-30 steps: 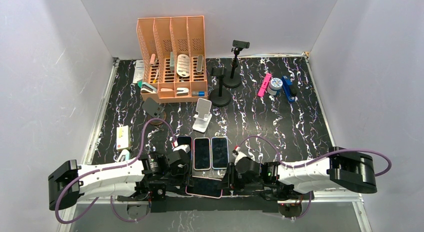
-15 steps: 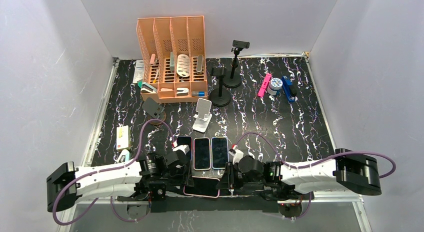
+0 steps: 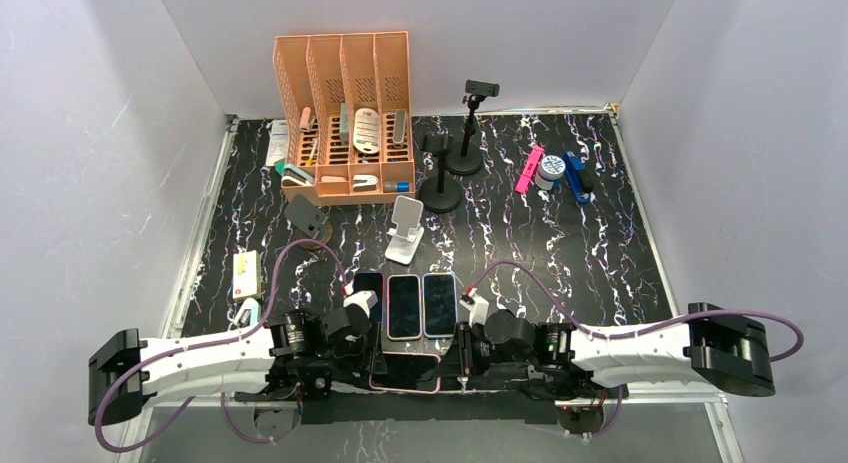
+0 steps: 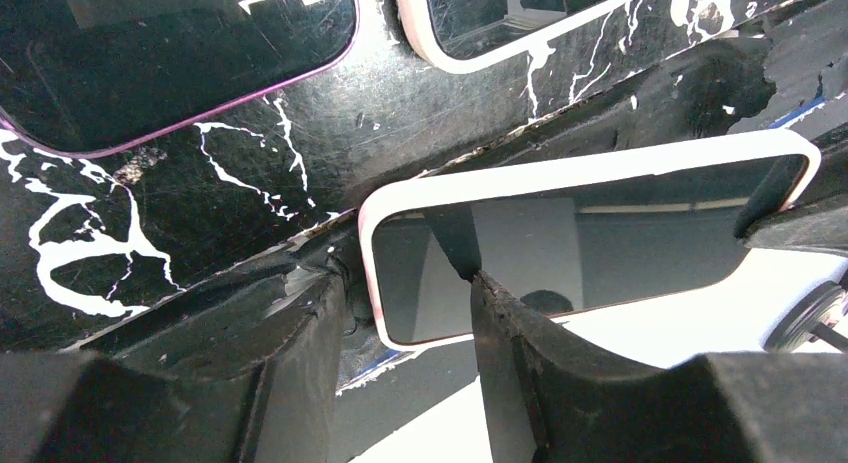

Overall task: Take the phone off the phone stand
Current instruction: Pick up the phone at the center of the board, then place the phone at the center of the board, then reset both arms

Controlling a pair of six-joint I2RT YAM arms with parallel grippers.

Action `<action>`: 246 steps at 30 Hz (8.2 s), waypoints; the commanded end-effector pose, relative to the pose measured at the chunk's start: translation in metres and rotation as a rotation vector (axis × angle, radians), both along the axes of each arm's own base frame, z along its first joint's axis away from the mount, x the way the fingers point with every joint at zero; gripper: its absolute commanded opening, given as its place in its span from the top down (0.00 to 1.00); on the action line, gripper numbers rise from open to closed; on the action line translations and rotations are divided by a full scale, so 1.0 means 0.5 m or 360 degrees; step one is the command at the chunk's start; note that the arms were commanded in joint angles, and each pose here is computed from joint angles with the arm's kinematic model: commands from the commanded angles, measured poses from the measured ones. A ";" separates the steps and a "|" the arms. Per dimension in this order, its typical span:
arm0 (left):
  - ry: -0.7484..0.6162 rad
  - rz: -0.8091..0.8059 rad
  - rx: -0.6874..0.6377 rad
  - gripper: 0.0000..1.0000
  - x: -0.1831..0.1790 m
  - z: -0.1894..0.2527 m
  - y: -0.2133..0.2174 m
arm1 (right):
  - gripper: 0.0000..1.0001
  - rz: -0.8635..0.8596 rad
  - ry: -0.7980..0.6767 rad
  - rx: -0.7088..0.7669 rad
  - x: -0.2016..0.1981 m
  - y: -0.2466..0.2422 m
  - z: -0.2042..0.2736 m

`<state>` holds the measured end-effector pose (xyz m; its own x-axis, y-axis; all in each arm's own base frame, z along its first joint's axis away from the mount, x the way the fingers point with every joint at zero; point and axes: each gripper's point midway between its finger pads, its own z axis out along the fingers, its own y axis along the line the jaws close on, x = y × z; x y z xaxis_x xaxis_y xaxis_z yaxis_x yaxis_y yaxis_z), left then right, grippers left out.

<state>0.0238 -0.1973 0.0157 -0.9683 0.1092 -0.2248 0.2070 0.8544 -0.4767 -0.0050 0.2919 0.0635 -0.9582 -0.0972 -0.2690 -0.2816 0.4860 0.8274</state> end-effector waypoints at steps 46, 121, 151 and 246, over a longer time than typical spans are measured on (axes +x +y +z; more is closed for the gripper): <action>-0.0133 -0.0090 -0.1039 0.67 0.013 0.212 -0.211 | 0.99 0.0125 -0.0168 0.0859 0.003 0.158 0.279; -0.1711 0.0857 0.0096 0.19 0.306 0.413 0.234 | 0.99 -0.1993 -0.0279 -0.0206 0.333 -0.237 0.000; -0.1691 0.0788 0.0123 0.19 0.303 0.409 0.225 | 0.36 -0.1652 0.0048 -0.0564 0.231 -0.245 -0.147; -0.1492 0.0602 0.0184 0.18 0.305 0.356 0.103 | 0.01 -0.1176 -0.0567 -0.0687 0.526 -0.272 0.059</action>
